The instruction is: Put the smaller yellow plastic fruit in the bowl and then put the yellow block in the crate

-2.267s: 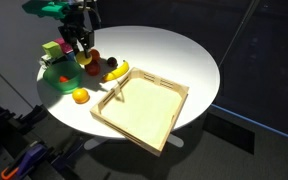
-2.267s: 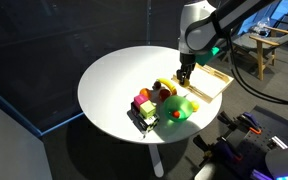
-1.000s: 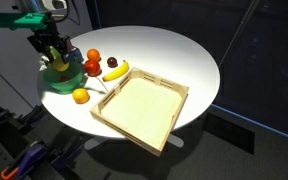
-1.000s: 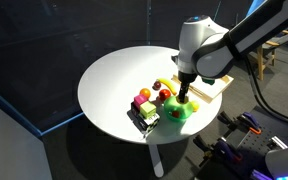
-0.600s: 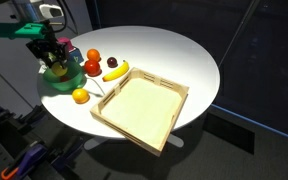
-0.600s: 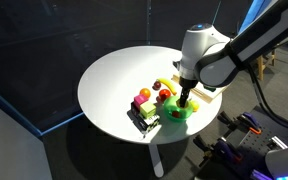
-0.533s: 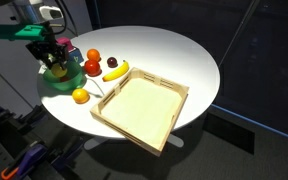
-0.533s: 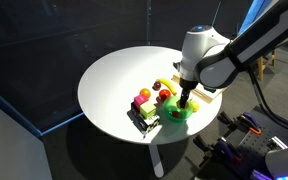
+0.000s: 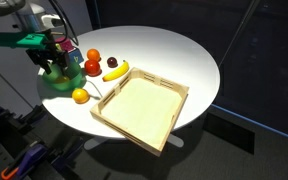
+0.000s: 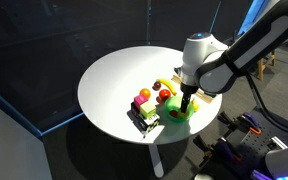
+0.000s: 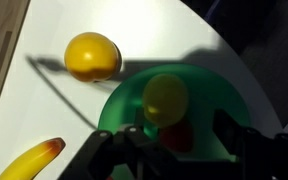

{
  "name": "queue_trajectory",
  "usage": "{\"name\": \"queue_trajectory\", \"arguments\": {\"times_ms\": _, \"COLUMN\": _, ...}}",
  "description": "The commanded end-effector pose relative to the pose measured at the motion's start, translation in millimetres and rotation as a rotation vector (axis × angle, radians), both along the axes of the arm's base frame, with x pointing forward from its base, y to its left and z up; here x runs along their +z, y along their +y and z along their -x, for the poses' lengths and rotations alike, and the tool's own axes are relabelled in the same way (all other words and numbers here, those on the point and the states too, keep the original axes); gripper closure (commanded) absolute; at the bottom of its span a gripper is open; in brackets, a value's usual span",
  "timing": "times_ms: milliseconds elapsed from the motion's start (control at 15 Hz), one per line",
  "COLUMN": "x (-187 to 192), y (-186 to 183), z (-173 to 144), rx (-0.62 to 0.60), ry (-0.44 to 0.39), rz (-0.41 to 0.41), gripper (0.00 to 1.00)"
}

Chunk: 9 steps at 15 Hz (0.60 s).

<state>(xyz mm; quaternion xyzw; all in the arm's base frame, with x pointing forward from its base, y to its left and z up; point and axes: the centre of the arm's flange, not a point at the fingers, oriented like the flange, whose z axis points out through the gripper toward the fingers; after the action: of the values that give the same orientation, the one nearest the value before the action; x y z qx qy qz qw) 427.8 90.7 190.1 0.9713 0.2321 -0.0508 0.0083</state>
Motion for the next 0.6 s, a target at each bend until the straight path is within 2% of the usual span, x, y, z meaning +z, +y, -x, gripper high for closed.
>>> {"name": "queue_trajectory", "arguments": {"times_ms": 0, "x": -1, "y": -6, "z": -1, "rx": -0.010, "ry": -0.008, "rz": -0.007, "gripper": 0.00}}
{"name": "queue_trajectory", "arguments": {"times_ms": 533, "x": 22, "y": -9, "z": -3, "rx": -0.093, "ry": 0.037, "rz": 0.006, "gripper": 0.00}}
